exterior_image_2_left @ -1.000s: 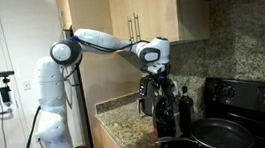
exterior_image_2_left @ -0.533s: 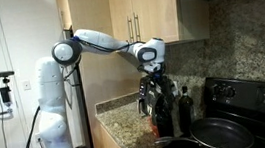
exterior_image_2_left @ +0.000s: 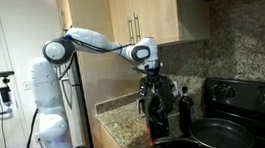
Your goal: Move the black plastic to the left then move it to the right
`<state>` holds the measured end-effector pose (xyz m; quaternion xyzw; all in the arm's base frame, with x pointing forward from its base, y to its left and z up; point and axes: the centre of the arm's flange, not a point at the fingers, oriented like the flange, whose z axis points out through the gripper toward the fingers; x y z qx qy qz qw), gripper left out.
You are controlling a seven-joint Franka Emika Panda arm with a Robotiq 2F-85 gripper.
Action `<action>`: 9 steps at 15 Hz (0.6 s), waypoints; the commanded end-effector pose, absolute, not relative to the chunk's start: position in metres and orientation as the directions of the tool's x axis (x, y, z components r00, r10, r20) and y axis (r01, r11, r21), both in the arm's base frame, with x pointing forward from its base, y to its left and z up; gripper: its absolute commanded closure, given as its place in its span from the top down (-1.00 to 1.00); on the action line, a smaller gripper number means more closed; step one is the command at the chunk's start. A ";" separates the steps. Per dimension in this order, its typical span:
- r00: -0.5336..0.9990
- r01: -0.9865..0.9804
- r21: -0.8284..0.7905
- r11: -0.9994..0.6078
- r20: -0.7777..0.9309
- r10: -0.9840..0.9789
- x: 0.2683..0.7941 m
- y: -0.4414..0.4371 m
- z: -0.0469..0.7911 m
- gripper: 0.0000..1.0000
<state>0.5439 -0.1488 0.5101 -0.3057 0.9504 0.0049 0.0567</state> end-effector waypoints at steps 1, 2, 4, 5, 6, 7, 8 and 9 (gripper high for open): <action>-0.861 -0.466 -0.124 0.876 -0.164 -0.482 0.514 -0.159 0.498 -1.00; -0.877 -0.423 -0.127 0.897 -0.192 -0.441 0.511 -0.163 0.488 -1.00; -0.894 -0.359 -0.126 0.925 -0.237 -0.380 0.505 -0.165 0.478 -1.00; -0.902 -0.329 -0.142 0.934 -0.247 -0.355 0.501 -0.164 0.479 -1.00; -0.906 -0.305 -0.152 0.940 -0.257 -0.335 0.497 -0.162 0.483 -1.00; -0.909 -0.298 -0.153 0.942 -0.255 -0.329 0.492 -0.160 0.486 -0.73; -0.911 -0.305 -0.164 0.938 -0.236 -0.337 0.485 -0.154 0.495 -0.46; -0.912 -0.300 -0.194 0.934 -0.227 -0.341 0.478 -0.149 0.507 -0.36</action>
